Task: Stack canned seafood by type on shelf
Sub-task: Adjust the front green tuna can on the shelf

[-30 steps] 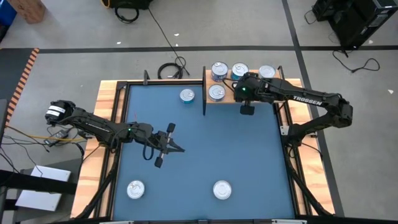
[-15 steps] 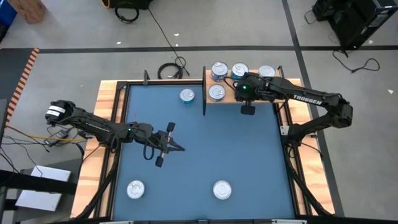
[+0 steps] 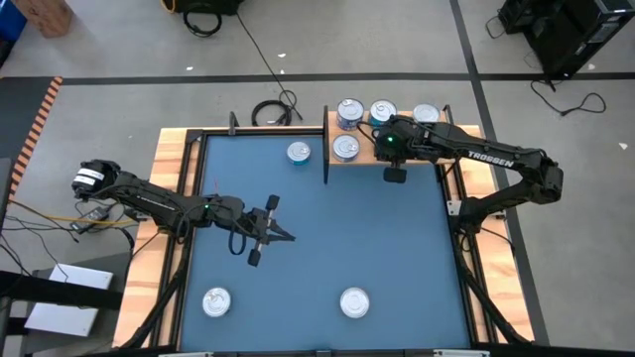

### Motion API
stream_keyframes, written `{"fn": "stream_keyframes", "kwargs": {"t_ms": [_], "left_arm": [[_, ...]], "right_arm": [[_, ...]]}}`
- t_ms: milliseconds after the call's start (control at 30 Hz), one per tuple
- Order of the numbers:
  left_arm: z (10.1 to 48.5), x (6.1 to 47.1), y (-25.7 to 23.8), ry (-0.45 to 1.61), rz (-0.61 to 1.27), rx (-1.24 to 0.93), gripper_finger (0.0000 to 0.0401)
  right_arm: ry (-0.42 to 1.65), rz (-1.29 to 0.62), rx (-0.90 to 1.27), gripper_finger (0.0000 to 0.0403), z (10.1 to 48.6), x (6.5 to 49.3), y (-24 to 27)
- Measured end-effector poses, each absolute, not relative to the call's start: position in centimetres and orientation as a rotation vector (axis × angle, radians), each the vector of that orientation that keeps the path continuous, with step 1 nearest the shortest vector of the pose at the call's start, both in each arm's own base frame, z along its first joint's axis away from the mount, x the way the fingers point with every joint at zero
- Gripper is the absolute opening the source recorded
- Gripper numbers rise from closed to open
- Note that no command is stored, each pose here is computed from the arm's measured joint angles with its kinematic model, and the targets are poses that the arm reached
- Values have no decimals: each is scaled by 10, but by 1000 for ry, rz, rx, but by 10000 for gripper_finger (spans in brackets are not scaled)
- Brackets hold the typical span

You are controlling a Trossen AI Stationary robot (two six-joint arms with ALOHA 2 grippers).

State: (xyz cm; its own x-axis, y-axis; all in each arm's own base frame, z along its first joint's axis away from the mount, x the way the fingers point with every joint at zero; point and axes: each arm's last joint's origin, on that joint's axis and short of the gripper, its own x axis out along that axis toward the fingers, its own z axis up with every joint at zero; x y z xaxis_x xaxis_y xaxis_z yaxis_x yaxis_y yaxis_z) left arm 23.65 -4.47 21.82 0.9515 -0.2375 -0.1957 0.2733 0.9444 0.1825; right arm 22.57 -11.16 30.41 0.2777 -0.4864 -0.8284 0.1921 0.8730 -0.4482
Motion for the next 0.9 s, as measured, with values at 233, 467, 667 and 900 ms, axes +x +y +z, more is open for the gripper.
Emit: {"fn": "stream_keyframes", "kwargs": {"t_ms": [233, 467, 667, 900], "left_arm": [[218, 236, -45, 174, -262, 208, 2], [218, 236, -45, 178, -262, 208, 2], [217, 236, -45, 181, -262, 205, 2], [217, 236, -45, 181, -262, 203, 2]], "right_arm": [[1242, -493, -240, 56, 315, 221, -106], [1343, -788, 71, 11, 330, 192, -111], [1365, -993, 283, 5, 325, 171, -127], [1401, -1048, 311, 3, 314, 163, -136]]}}
